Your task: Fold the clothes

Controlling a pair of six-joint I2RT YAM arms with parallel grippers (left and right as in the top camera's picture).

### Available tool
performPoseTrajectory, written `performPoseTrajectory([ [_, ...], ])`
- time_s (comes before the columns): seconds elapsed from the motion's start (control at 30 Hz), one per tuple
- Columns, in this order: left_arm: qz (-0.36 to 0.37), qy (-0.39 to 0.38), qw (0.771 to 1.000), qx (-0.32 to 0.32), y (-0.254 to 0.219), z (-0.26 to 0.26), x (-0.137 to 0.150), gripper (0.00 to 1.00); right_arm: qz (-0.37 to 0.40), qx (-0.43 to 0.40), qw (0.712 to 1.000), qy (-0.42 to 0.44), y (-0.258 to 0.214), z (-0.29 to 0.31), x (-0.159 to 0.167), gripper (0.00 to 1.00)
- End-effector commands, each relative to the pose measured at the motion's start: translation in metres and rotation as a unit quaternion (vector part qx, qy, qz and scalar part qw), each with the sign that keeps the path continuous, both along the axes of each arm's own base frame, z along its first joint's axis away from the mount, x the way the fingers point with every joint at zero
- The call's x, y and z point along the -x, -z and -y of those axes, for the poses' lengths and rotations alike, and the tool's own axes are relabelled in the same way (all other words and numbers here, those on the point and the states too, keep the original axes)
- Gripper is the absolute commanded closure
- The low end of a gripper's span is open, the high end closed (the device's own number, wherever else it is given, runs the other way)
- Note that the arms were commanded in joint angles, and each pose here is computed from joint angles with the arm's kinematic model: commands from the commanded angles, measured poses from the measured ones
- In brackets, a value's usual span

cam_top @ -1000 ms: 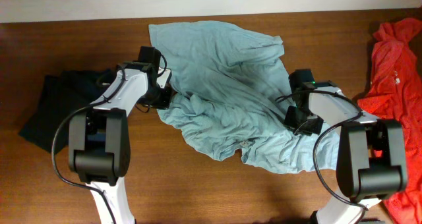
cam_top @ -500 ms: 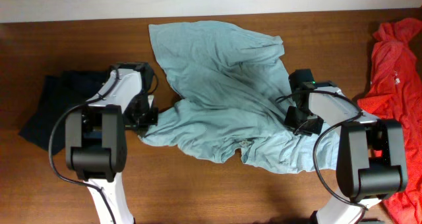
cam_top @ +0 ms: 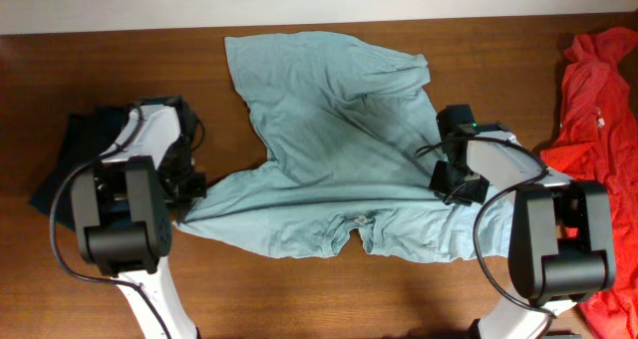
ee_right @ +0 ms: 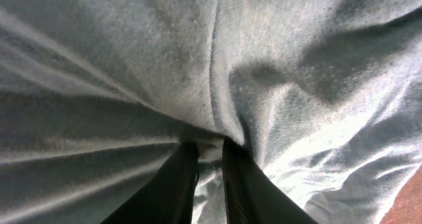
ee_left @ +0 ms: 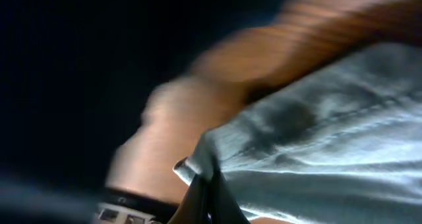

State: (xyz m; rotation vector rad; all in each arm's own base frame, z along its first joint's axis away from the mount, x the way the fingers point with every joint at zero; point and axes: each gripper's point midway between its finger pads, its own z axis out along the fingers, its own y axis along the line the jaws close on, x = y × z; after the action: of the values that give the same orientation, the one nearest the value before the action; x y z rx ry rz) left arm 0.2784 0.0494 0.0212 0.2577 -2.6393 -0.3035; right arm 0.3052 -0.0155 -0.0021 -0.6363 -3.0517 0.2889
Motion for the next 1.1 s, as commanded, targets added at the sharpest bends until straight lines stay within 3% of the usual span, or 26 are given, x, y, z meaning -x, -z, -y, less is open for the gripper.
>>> performPoseTrajectory([
  [0.0, 0.025, -0.038, 0.996, -0.078, -0.021, -0.034, 0.003, 0.99, -0.032, 0.011, 0.999, 0.007, 0.014, 0.007, 0.014, 0.81],
  [0.3, 0.024, -0.081, 0.992, -0.093, -0.028, -0.059, 0.013, 0.99, -0.041, 0.012, 0.999, 0.006, 0.014, 0.007, 0.018, 0.81],
  [0.43, 0.07, -0.086, 0.991, -0.072, -0.036, -0.051, -0.001, 0.99, -0.035, 0.009, 0.999, -0.021, 0.008, 0.007, 0.013, 0.78],
  [0.63, 0.162, -0.051, 0.985, -0.003, -0.057, -0.02, -0.035, 0.91, 0.109, -0.045, 0.989, -0.086, -0.06, -0.015, -0.041, 0.77],
  [0.77, 0.232, -0.026, 0.972, 0.037, -0.079, 0.006, -0.064, 0.84, 0.22, -0.128, 0.953, -0.165, -0.125, -0.051, -0.069, 0.66],
  [0.87, 0.302, 0.025, 0.946, 0.115, -0.092, 0.051, -0.095, 0.8, 0.274, -0.143, 0.932, -0.19, -0.161, -0.06, -0.077, 0.58],
  [1.0, 0.338, 0.102, 0.923, 0.154, -0.094, 0.09, -0.116, 0.8, 0.276, -0.142, 0.931, -0.19, -0.158, -0.061, -0.082, 0.55],
  [1.07, 0.344, 0.18, 0.903, 0.184, -0.093, 0.117, -0.122, 0.82, 0.267, -0.144, 0.934, -0.189, -0.151, -0.061, -0.083, 0.55],
])
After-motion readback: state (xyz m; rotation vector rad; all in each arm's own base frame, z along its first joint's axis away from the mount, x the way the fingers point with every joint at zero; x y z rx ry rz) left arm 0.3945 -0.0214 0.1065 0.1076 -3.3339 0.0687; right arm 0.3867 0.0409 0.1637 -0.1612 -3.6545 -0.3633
